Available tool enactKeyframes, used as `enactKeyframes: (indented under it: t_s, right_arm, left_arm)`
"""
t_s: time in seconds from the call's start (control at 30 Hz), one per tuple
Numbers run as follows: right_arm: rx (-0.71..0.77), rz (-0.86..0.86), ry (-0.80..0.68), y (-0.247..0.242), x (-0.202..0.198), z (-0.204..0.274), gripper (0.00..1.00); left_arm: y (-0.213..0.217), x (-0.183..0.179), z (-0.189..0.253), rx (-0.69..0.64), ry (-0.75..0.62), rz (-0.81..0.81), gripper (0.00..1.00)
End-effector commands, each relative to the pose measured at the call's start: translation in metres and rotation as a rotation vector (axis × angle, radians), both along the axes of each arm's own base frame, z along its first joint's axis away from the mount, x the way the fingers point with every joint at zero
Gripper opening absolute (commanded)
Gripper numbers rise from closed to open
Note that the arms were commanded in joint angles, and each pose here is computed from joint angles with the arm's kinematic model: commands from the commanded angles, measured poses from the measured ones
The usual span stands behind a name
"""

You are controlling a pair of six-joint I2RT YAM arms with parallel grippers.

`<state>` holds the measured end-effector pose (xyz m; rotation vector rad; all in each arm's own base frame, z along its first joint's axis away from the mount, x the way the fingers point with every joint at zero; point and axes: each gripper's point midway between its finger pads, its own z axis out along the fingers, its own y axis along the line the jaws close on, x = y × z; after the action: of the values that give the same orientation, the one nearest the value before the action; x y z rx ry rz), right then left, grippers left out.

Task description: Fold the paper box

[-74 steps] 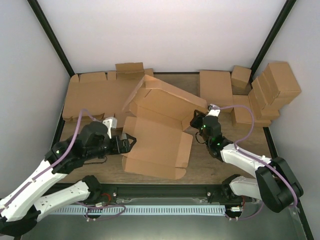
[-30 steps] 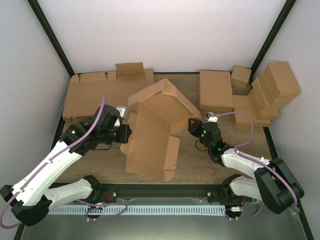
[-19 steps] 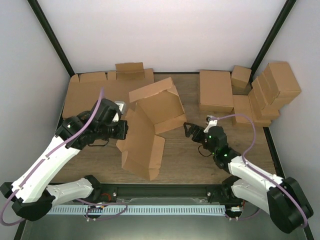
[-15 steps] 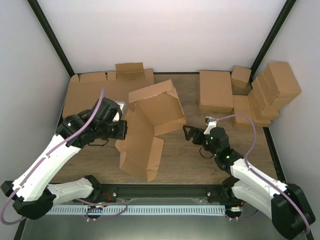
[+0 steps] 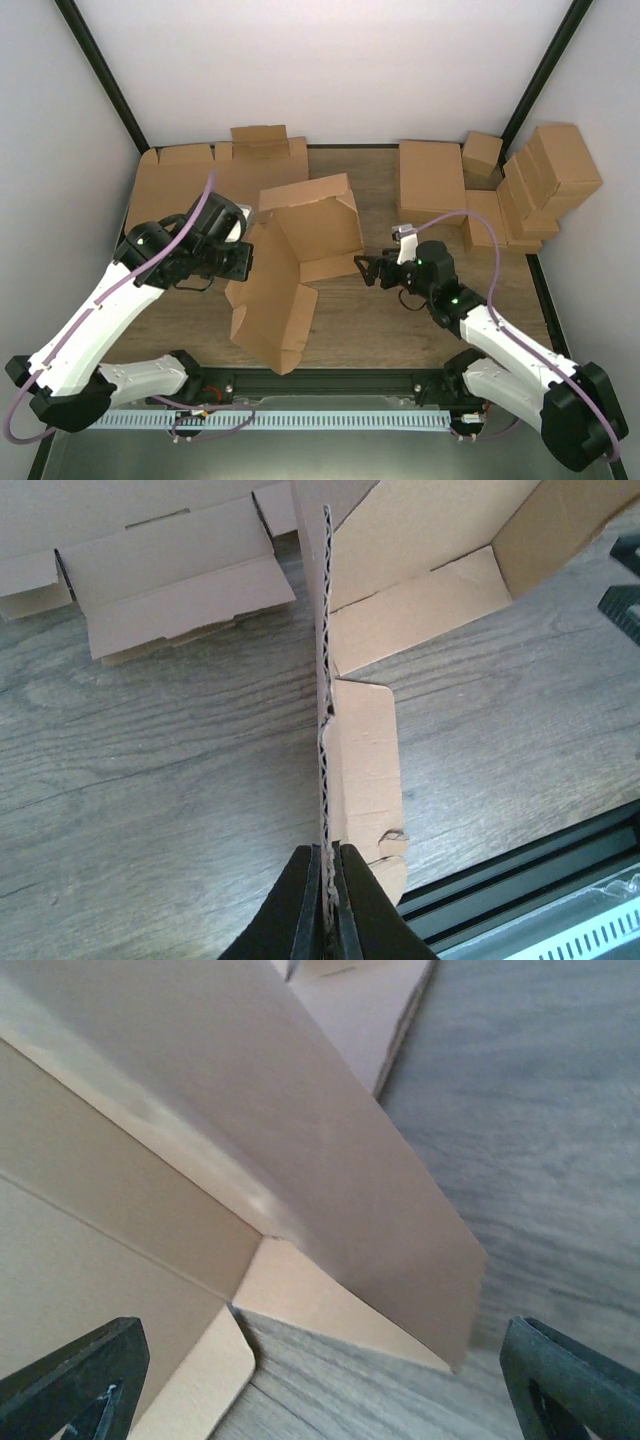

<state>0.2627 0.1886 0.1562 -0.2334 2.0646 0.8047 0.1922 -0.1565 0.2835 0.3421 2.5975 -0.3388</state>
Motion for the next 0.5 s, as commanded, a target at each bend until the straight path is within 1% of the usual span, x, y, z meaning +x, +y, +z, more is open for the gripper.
enactKeyframes:
  t_s: [0.0, 0.1, 0.2, 0.27, 0.37, 0.47]
  right_arm:
    - [-0.021, 0.116, -0.116, 0.018, 0.005, 0.037, 1.00]
    - [-0.004, 0.115, -0.122, 0.020, 0.008, 0.046, 1.00]
    - [0.028, 0.003, -0.094, 0.008, 0.018, 0.052, 0.99]
    - [0.075, -0.009, -0.064, 0.005, 0.021, 0.057, 0.95]
    - [0.161, 0.015, -0.013, 0.004, 0.027, 0.069, 0.86]
    - [0.232, 0.025, -0.031, -0.001, 0.029, 0.090, 0.82]
  left_arm:
    - [-0.002, -0.002, 0.002, 0.009, 0.012, -0.036, 0.04]
    - [-0.002, 0.000, 0.002, 0.018, 0.002, -0.045, 0.04]
    - [-0.008, 0.001, -0.003, 0.012, 0.010, -0.063, 0.04]
    - [-0.012, 0.003, -0.006, 0.007, 0.015, -0.073, 0.04]
    - [-0.014, 0.005, -0.007, 0.011, 0.011, -0.081, 0.04]
    - [-0.012, 0.008, -0.009, 0.033, 0.008, -0.080, 0.04]
